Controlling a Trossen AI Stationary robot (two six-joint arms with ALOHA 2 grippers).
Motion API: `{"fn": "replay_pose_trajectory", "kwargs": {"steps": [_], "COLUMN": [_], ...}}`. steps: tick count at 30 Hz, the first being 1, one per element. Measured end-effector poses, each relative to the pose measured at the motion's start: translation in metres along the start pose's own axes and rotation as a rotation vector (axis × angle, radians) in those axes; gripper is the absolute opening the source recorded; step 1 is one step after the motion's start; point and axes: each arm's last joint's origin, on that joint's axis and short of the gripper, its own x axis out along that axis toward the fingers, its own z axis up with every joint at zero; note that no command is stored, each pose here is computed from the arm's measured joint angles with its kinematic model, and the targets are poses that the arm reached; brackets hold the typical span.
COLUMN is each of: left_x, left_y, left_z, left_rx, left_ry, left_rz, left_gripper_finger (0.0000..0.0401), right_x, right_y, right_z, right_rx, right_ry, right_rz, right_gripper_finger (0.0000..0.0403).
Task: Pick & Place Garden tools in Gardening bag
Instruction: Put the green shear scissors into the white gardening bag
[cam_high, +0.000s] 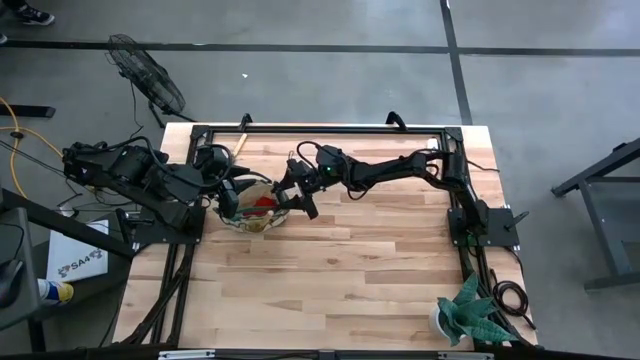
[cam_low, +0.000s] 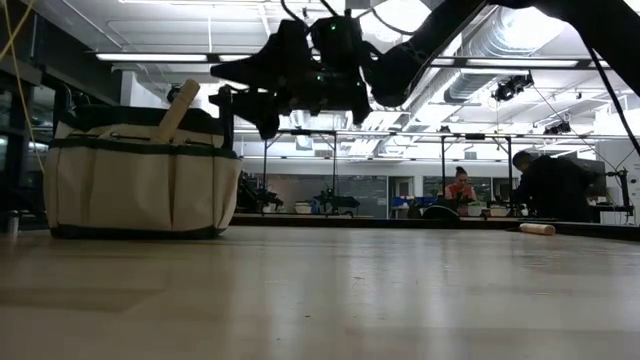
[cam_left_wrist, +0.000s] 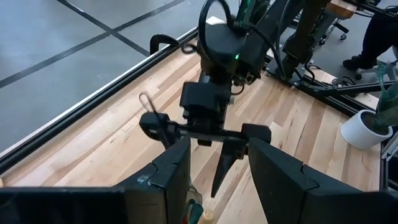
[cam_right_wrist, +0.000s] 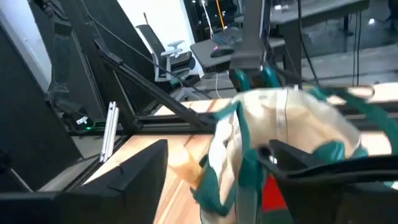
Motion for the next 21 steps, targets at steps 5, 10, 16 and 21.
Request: {"fn": "replay_pose_trajectory", "kwargs": {"steps": [5,10,16,21], "left_x": [0.000,0.000,0.000,0.000], "left_y": [-0.001,-0.001,-0.001,-0.001], "left_z": [0.000,0.000,0.000,0.000], "left_rx": [-0.002,-0.002,-0.002,-0.002], "left_ry": [0.008,0.008,0.008,0.009], "left_rz": [-0.013,-0.013,-0.013,-0.014], "left_gripper_finger": [0.0157,0.0157,0.0157,0.0157], "right_x": [-0.004,-0.007,-0.007,-0.012], "right_y": [0.005,0.007,0.006,0.012], "right_z": [0.011,0.014,0.007,0.019], "right_rx": [-0.053,-0.050,-0.035,-0.068], "right_ry": [0.019,0.045,0.102,0.123], "right_rz": [-0.035,-0.053,-0.068,-0.109], "right_gripper_finger": [0.0283,0.0284,0.0284,0.0284]}}
